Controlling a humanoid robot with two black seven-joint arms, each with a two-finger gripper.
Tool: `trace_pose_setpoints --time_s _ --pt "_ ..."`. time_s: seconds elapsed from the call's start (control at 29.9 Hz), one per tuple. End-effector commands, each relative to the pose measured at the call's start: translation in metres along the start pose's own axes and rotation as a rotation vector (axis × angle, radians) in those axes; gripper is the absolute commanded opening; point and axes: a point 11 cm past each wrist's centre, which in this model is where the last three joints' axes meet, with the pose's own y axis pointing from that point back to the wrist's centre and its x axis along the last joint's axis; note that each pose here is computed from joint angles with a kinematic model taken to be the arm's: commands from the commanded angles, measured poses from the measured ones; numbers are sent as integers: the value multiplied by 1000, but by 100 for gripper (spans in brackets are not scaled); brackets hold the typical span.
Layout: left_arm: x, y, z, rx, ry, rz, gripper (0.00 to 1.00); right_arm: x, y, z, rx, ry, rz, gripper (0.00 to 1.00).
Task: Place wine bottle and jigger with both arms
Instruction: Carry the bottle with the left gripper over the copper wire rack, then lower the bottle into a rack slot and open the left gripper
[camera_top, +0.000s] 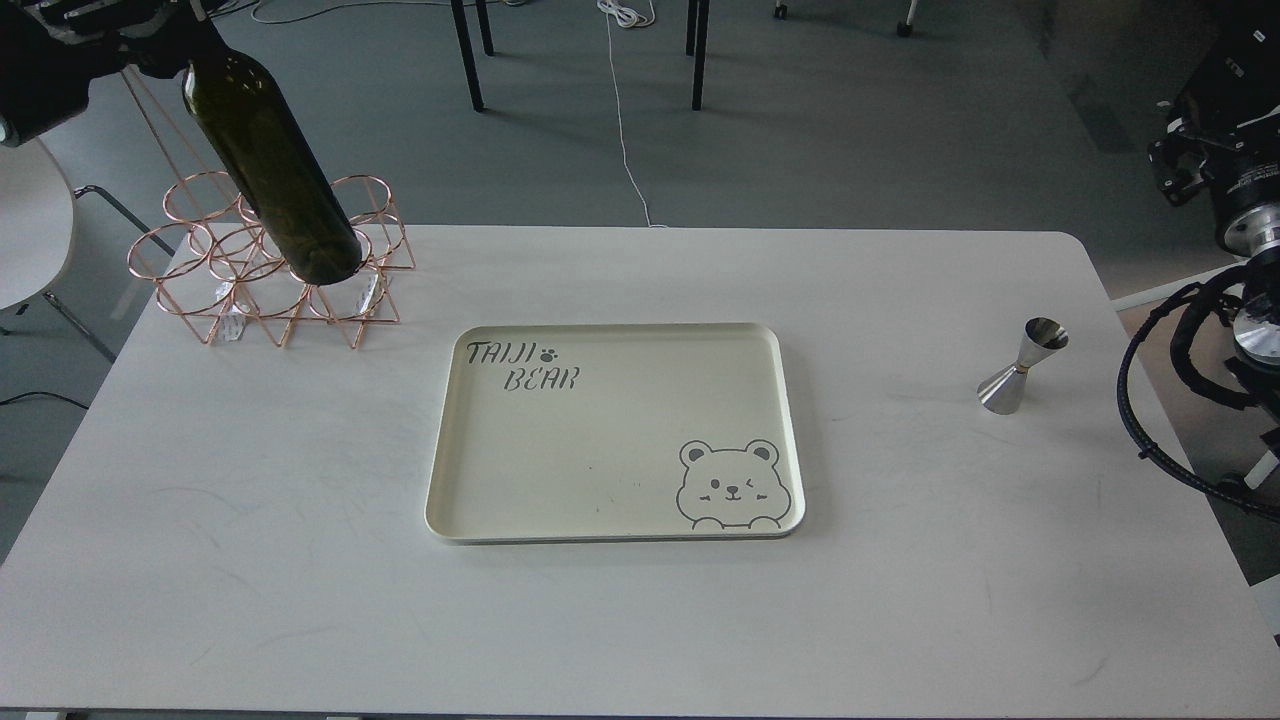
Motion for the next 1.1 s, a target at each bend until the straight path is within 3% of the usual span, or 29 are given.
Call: trace_pose_setpoints --time_s 0.0,0.3,1.07 --pt "-2 -2 -2 9 5 9 8 -1 -1 -1 2 0 -1 99" --pt "7 -4 -4 15 -2 34 8 -2 -1 -1 3 0 -2 99" --pt "-16 -10 -3 13 2 -9 9 -2 -1 0 1 -3 -2 99"
